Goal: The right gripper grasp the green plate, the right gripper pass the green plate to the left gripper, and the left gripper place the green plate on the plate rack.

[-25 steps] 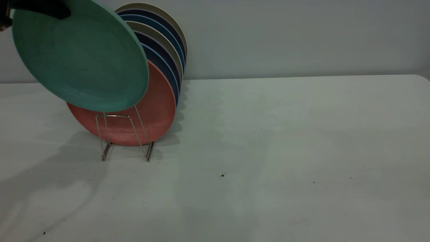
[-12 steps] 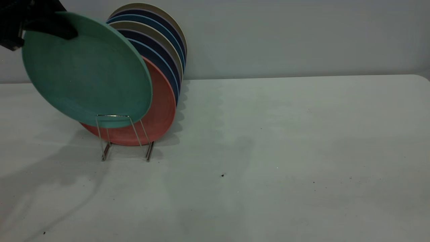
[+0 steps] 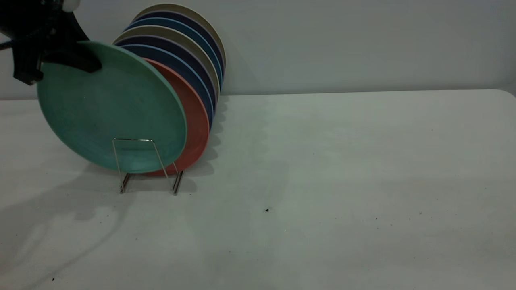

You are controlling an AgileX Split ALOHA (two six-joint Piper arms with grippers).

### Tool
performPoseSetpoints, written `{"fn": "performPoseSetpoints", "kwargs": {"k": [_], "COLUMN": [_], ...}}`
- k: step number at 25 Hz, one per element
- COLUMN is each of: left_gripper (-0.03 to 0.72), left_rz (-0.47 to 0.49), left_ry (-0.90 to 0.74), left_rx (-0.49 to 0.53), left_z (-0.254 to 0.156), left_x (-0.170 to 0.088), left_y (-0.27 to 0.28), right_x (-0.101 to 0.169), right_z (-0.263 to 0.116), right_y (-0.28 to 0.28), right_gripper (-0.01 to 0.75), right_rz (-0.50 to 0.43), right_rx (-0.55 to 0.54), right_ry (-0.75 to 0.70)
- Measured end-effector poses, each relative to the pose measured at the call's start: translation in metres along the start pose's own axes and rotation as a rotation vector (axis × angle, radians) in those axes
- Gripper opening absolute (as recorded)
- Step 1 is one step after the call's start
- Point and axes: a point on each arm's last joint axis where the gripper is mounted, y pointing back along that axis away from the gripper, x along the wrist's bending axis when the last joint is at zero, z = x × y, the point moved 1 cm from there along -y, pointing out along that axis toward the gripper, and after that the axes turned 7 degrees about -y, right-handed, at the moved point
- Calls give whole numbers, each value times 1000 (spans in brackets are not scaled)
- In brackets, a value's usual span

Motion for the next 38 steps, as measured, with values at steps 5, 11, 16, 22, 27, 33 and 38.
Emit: {"fn": "performPoseSetpoints", "kwargs": {"k": [5, 11, 16, 22, 27, 33, 38], "left_gripper": [82, 154, 336, 452, 459, 460, 460], "left_rz": [2, 5, 7, 14, 43, 112, 153], "left_ry": [34, 39, 92, 154, 214, 249, 300], "left_rx": [-13, -8, -10, -12, -27, -64, -120], "left_z": [-1, -2, -2, -1, 9, 29, 54], "left_x": [-1, -1, 0, 1, 6, 15, 15], "left_y": [-5, -7, -7, -4, 16, 56, 102], "right_x": [0, 0, 0, -2, -1, -1, 3], "right_z": [0, 0, 0, -4, -10, -20, -37], "right_y": [0, 0, 0, -5, -4, 8, 17], "right_gripper": [438, 438, 438, 438, 438, 438, 438], "right_rz": [-1, -1, 0, -19, -37, -86, -97], "right_rx": [-2, -2, -2, 20, -6, -99, -108], "right_ry": [0, 1, 9, 36, 66, 50, 16]}}
